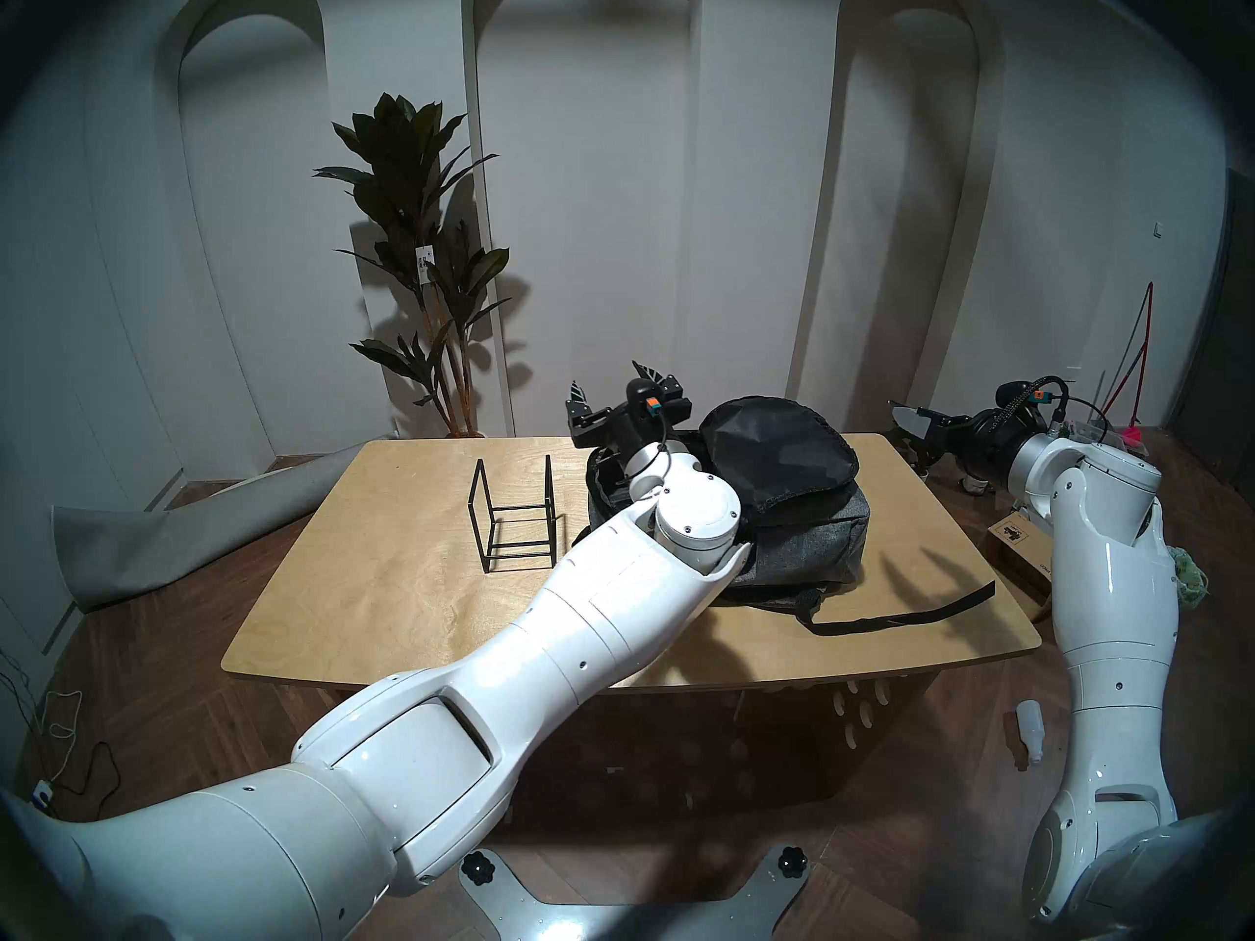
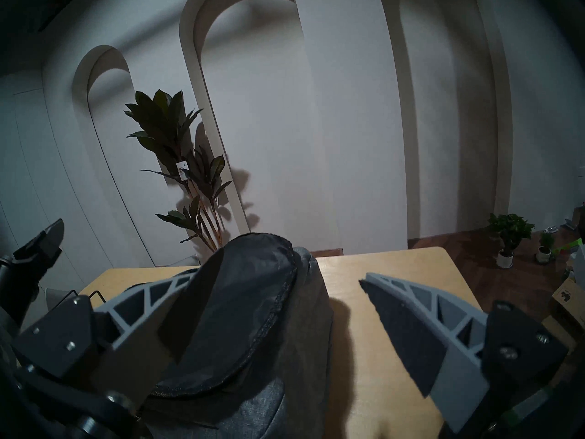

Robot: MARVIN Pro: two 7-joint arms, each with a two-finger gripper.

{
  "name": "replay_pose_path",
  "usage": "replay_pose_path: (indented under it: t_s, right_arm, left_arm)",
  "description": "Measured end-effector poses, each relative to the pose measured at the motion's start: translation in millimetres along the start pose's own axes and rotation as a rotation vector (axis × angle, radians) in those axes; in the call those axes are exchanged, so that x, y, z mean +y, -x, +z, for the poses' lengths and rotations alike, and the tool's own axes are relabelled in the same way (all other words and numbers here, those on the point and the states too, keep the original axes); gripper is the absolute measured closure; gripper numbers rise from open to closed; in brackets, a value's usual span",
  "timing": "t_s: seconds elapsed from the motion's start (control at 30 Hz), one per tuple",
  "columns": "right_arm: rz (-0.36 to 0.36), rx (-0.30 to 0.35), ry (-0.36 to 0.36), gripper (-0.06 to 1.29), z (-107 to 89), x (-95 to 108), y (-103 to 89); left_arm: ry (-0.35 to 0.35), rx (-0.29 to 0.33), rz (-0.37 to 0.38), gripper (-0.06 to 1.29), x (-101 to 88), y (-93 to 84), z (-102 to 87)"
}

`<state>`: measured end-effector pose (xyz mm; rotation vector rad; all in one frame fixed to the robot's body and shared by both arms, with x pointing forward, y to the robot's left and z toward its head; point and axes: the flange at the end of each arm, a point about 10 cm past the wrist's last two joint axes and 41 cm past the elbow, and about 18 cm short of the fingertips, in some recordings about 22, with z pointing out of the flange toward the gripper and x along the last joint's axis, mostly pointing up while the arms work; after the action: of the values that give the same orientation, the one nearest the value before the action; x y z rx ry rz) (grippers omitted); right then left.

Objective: Put the book into the bag and close the bag

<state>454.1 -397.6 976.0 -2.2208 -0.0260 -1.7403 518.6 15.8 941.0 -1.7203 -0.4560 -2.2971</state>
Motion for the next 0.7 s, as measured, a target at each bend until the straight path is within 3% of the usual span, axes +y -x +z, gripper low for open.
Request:
replay_pose_path:
  t_s: [0.37,0.7]
  right_arm:
    - [0.046,-0.083,0.024,-0.02,10.7,-10.2,20.9]
    - [0.076,-0.131,0.041,-0.02,17.6,-19.4,32.5]
  left_arm:
    - [-0.06,0.046,0.025,-0.02,-58.9,7.7,17.4]
    - [-0.036,0.087,0.071,-0.02,-104.7,12.5,23.2]
